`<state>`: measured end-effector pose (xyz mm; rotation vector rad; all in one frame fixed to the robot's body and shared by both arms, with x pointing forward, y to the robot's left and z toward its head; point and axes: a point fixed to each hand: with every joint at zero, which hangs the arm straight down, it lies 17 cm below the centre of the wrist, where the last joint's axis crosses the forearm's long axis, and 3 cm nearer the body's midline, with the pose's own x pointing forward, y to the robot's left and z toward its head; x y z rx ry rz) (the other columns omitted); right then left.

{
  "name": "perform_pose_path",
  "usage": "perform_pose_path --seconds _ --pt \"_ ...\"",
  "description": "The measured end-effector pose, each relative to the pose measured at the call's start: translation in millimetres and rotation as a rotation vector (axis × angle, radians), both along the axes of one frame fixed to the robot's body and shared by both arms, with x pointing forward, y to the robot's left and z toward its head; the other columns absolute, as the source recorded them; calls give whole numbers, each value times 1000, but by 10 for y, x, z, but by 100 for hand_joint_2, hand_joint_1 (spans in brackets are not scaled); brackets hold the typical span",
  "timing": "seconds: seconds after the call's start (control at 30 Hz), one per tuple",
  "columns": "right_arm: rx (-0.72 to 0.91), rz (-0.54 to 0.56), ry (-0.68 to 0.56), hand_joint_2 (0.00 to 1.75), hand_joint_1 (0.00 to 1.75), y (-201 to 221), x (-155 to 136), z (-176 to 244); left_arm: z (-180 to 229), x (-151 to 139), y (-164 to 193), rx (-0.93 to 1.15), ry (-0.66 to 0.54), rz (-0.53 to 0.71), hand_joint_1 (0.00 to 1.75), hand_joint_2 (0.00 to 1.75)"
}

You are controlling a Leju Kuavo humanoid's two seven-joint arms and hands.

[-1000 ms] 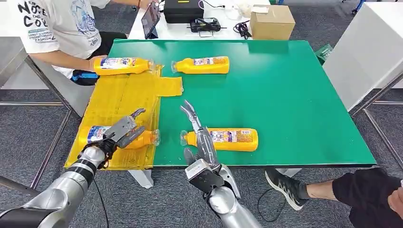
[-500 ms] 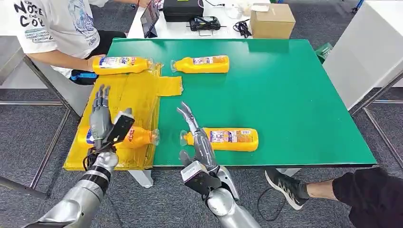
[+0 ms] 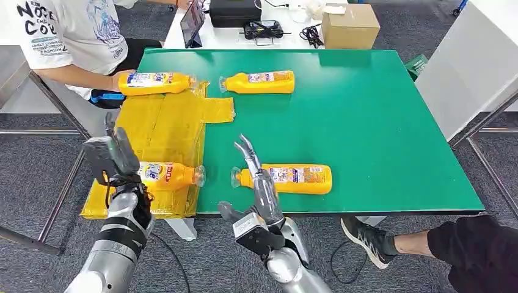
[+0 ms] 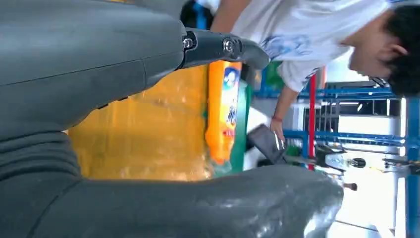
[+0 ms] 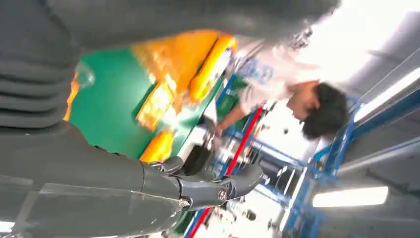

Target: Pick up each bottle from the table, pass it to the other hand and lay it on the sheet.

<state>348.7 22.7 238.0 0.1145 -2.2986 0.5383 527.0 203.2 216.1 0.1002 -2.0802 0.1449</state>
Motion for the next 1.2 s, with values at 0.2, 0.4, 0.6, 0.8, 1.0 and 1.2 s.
perform_pose_path --seconds 0.2,0.4,0.6,0.8,1.0,1.2 --pt "-235 -207 21 175 0 -506 359 -378 -123 -188 51 -95 19 -37 0 175" --pt "-469 -343 94 175 0 -1181 776 -784 -431 -486 8 -47 60 -44 0 175" --pt "-665 -380 207 175 0 -1673 1192 -1138 -583 -729 -197 52 76 -80 0 175" --pt "-765 -388 263 175 0 -1910 1417 -1324 -600 -847 -368 119 64 -108 0 175" --pt "-787 -397 282 175 0 -1996 1478 -1394 -592 -873 -402 123 60 -115 0 175" --pt "-838 -327 382 175 0 -1996 1527 -1632 -603 -891 -471 142 63 -137 0 175"
